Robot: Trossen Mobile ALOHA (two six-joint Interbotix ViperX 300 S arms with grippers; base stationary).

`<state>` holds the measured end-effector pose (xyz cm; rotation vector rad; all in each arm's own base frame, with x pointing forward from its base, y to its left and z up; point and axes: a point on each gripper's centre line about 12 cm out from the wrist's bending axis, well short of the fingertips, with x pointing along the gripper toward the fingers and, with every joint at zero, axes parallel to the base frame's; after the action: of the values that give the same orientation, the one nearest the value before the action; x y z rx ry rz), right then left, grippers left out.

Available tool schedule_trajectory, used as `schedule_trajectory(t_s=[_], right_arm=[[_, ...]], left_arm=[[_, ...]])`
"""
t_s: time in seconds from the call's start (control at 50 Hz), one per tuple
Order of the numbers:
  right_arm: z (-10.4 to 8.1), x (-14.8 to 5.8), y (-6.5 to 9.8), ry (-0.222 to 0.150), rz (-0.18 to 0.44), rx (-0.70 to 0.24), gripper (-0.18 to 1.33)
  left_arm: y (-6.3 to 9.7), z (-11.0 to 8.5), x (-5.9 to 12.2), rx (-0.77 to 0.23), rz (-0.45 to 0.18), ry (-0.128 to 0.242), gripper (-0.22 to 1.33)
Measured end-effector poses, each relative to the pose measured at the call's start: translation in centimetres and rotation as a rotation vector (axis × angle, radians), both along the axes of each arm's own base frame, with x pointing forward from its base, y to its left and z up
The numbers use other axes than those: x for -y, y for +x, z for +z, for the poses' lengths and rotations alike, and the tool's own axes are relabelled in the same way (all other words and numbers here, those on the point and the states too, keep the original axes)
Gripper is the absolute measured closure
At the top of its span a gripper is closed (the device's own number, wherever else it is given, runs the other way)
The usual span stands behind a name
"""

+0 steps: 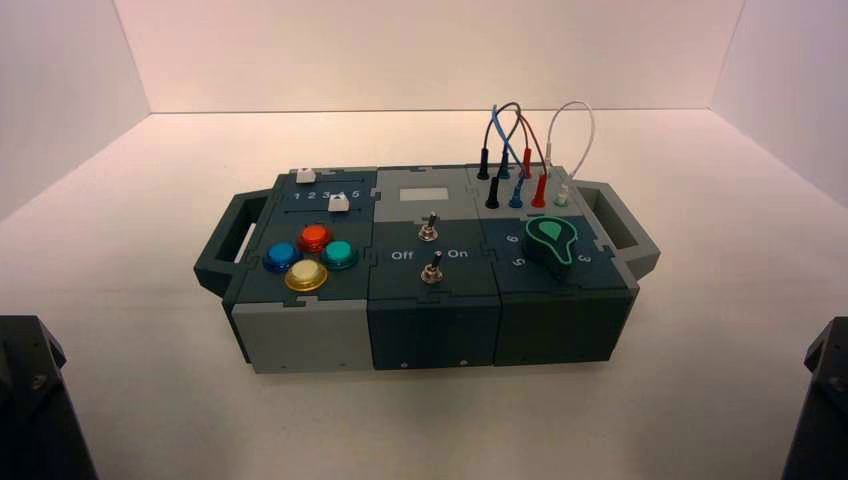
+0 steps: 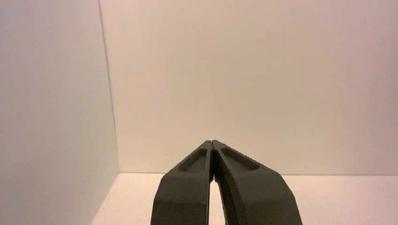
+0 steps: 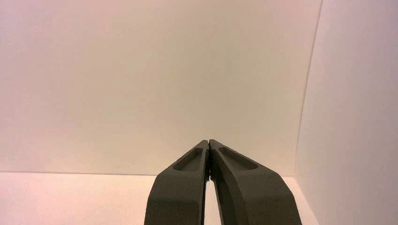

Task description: Push the green button with the left gripper.

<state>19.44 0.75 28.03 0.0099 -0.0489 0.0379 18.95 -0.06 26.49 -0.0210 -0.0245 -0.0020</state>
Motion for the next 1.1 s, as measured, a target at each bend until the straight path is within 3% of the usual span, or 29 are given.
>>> schedule_trajectory(t_s=[0.4, 1.1], right_arm=[[0.4, 0.0, -0.3, 0.004, -0.001, 0.02, 1.29], [0.5, 0.0, -0.5, 0.017, 0.0, 0.019, 1.29]], left_arm=[[0.1, 1.0, 0.1, 0.014, -0.003, 0.001, 1.29], [0.0, 0.7, 0.1, -0.015, -0.007, 0.001, 1.29]])
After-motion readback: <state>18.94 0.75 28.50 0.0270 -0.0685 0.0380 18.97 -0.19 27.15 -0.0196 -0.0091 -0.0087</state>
